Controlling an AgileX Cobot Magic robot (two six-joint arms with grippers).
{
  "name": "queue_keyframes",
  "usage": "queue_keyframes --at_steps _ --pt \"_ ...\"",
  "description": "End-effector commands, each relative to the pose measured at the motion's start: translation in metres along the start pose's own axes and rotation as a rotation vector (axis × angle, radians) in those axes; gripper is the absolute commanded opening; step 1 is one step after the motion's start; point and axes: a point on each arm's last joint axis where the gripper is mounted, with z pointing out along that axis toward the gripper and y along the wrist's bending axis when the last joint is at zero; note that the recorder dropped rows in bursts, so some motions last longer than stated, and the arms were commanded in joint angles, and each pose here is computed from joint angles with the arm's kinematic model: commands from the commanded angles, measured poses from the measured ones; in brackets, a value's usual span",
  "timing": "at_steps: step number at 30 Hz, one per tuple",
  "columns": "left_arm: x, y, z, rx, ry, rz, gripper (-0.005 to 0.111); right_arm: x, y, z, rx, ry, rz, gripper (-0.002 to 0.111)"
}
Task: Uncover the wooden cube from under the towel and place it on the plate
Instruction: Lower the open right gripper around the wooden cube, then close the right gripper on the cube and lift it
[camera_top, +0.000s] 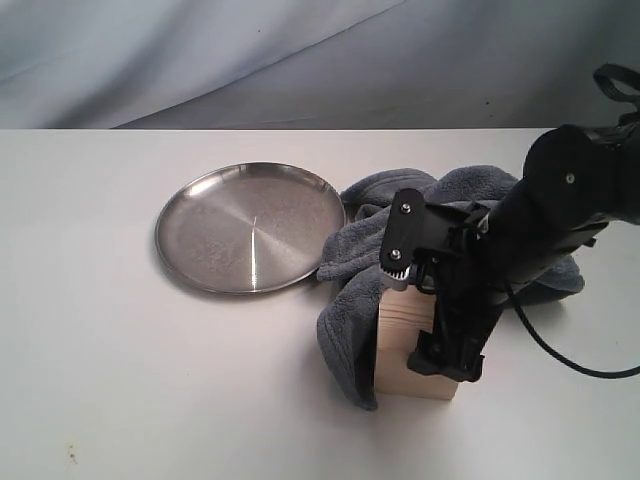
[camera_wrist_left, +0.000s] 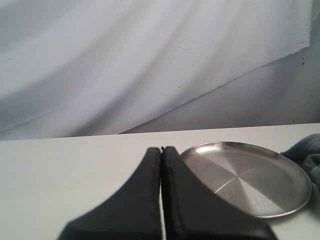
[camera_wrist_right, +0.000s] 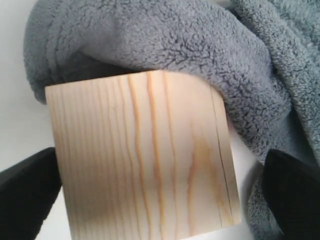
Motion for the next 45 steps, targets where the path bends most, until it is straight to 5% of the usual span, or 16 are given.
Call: queue_keyframes --at_steps 1,8,14,27,30,38,45 --pt "0.0 0.0 0.0 -0.003 -0.011 -0.005 0.0 0.001 -0.001 0.011 0.0 0.012 -0.012 0.105" --pt "0.0 0.0 0.0 -0.003 -0.011 -0.005 0.0 -0.004 0.006 0.011 -0.084 -0.041 0.125 0.105" --pt "0.0 0.0 0.0 -0.003 -0.011 -0.005 0.0 -0.002 0.012 0.009 -0.144 -0.012 0.107 0.105" --pt "0.0 0.0 0.0 -0.003 -0.011 -0.005 0.0 -0.002 0.01 0.009 -0.119 -0.008 0.171 0.105" --pt "0.0 0.0 0.0 -0.003 -0.011 -0.005 0.0 -0.002 0.01 0.009 -0.121 -0.007 0.171 0.099" --pt "0.0 0.0 0.0 -0.003 -0.011 -0.005 0.0 -0.002 0.009 0.009 -0.117 -0.005 0.168 0.055" --pt "0.0 0.0 0.0 -0.003 -0.011 -0.005 0.0 -0.004 0.012 0.009 -0.153 -0.021 0.209 0.049"
